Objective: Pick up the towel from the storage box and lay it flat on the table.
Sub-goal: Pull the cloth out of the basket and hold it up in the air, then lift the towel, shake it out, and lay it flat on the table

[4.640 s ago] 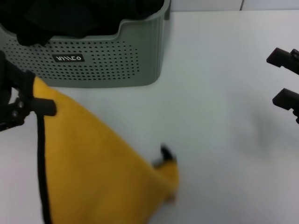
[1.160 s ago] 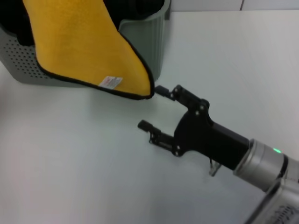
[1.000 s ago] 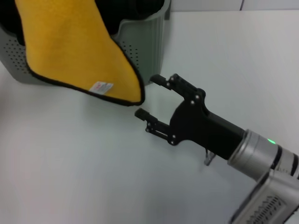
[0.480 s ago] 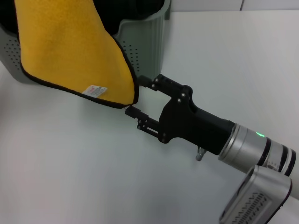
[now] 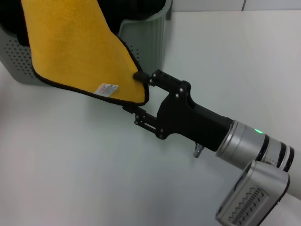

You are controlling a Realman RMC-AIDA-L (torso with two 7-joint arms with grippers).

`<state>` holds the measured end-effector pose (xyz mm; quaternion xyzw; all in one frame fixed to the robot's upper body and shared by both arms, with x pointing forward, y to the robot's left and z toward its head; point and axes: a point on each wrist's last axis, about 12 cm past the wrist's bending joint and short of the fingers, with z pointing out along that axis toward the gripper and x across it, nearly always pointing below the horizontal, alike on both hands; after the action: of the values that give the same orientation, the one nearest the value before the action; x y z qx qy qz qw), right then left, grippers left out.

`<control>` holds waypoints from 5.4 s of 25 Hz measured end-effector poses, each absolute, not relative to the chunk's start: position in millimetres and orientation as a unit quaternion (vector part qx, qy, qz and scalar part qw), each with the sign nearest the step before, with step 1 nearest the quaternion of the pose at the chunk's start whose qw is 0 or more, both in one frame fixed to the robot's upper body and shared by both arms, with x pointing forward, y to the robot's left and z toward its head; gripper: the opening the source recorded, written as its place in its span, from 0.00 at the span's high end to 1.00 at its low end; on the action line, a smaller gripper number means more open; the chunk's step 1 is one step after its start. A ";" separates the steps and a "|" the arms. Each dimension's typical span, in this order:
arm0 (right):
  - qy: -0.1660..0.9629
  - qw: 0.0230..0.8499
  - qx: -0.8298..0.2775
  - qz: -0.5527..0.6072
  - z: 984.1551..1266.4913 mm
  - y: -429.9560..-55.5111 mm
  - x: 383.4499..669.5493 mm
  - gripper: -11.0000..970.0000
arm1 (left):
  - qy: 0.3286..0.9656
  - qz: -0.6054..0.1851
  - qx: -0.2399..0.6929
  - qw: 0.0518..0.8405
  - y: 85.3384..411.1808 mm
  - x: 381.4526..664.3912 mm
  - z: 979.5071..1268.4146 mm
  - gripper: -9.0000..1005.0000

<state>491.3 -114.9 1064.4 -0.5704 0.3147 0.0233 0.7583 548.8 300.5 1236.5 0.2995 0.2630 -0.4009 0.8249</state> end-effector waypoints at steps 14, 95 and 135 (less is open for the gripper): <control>0.325 0.775 -0.542 0.020 1065.2 -116.3 477.9 0.42 | 0.265 -0.403 0.293 0.825 299.7 547.2 1233.4 0.97; 0.343 0.718 -0.461 0.393 1223.2 -200.2 564.6 0.95 | 0.694 -0.381 0.194 0.579 381.9 475.1 1103.0 0.47; 0.355 0.772 -0.496 0.180 1303.7 -104.9 577.1 0.95 | 0.502 -0.205 0.213 0.812 339.9 410.1 1067.6 0.44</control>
<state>577.1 -104.9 1303.7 -0.4963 0.3552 0.1796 0.7715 410.1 339.9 1067.6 0.2135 0.5024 -0.2051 0.8124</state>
